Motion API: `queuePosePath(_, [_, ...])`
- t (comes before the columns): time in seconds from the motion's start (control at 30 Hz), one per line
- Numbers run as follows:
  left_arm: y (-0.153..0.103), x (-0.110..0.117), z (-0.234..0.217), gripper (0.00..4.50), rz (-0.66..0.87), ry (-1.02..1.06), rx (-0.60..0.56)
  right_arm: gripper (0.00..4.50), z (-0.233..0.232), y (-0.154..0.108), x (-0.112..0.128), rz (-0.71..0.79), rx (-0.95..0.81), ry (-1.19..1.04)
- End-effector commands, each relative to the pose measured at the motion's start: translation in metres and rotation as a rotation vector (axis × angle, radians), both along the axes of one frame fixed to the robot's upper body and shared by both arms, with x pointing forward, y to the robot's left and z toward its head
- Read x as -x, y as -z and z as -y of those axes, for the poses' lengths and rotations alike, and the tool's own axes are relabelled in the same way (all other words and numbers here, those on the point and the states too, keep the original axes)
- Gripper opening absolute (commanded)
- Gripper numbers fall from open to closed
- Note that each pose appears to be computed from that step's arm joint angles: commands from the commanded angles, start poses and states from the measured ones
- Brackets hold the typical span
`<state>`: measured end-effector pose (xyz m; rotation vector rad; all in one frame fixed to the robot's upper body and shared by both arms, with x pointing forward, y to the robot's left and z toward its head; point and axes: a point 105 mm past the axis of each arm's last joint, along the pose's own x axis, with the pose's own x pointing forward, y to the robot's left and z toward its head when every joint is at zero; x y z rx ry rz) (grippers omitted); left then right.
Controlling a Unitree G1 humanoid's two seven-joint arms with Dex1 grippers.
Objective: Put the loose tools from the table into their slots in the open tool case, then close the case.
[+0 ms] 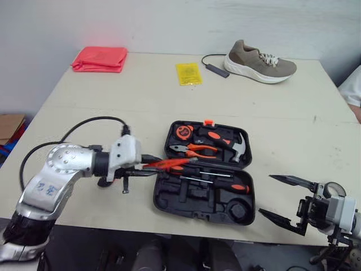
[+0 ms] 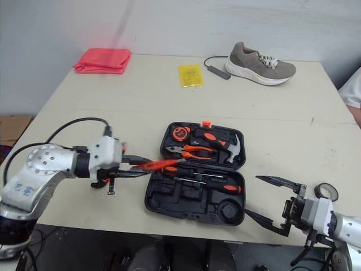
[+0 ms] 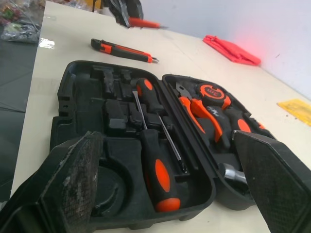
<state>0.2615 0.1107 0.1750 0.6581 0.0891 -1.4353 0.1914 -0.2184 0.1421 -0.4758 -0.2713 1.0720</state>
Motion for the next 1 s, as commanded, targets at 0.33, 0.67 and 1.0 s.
queuePosePath(0.33, [0.027,-0.001,0.035,0.31,-0.115,0.062,-0.275,4.50,-0.014,-0.018,0.004,0.037,-0.003,0.017])
queuePosePath(0.67, [0.040,-0.014,0.040,0.31,-0.087,0.040,-0.344,4.50,-0.029,-0.021,0.006,0.034,0.019,-0.041])
queuePosePath(1.0, [0.048,-0.013,0.044,0.31,-0.128,0.025,-0.393,4.50,-0.039,-0.026,0.003,0.025,0.017,-0.040])
